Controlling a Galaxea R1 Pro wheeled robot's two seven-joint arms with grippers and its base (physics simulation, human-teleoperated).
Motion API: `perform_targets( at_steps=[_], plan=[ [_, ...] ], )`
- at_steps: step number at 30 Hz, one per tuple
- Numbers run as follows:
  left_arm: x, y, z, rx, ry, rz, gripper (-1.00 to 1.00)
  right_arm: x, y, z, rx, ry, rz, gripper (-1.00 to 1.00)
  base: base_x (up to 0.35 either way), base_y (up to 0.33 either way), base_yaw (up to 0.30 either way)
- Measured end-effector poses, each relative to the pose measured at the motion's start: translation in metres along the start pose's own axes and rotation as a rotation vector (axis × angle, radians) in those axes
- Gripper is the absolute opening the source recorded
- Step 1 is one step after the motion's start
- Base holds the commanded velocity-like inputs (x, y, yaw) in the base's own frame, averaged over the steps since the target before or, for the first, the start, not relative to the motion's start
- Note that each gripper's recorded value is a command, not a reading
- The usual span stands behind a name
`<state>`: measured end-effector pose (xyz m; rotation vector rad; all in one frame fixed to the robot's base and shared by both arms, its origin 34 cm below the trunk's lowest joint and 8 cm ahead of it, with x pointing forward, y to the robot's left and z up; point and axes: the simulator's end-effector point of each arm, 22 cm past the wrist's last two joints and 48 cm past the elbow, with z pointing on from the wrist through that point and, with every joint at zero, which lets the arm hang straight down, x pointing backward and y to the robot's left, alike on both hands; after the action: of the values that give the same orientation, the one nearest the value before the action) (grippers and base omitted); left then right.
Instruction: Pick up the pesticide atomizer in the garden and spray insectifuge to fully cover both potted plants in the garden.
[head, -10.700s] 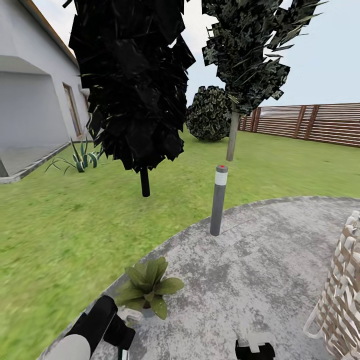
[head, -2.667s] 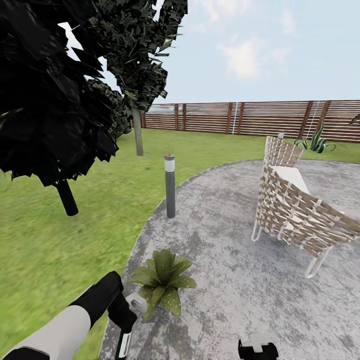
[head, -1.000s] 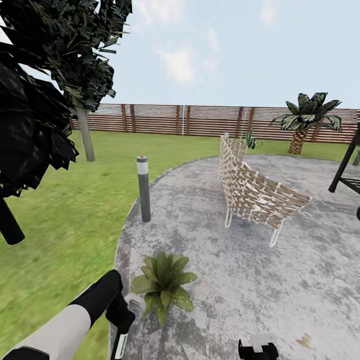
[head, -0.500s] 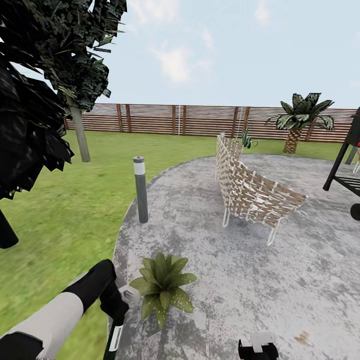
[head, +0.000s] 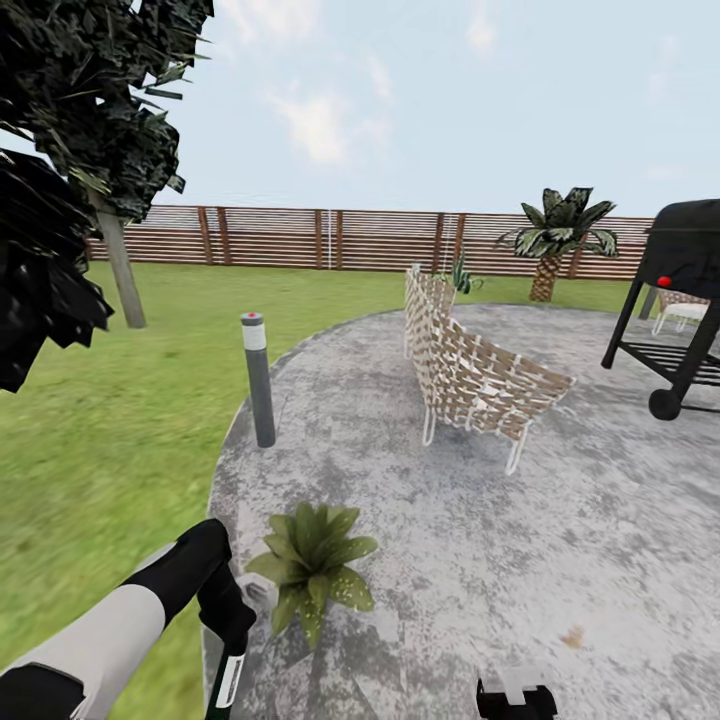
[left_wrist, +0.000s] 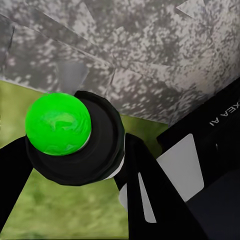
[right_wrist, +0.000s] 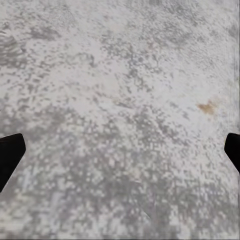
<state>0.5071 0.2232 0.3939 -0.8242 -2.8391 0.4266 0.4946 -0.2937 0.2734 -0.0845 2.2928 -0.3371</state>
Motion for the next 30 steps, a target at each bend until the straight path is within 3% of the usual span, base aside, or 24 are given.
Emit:
perform_targets(
  at_steps=[7,15,30],
  plan=[
    [0.001,0.0007,0.0002,-0.001,0.001,-0.001,-1.0,0.0003,0.0,-0.0001,0.0,0.001,0.0,1.0,-0.199,0.245,-0.291],
    [-0.0006,0.0009,-0.0018,-0.003,-0.001,-0.002,-1.0,0.0001,-0.0001,-0.0002,0.0,0.001,0.0,1.0,0.042,0.297,-0.283],
    [0.0076,0.0053,0.0038,-0.033,0.031,0.008,-1.0,0.0007,-0.0089,0.0014,0.011,-0.001,-0.004,1.0,-0.053,0.274,-0.019]
  ],
)
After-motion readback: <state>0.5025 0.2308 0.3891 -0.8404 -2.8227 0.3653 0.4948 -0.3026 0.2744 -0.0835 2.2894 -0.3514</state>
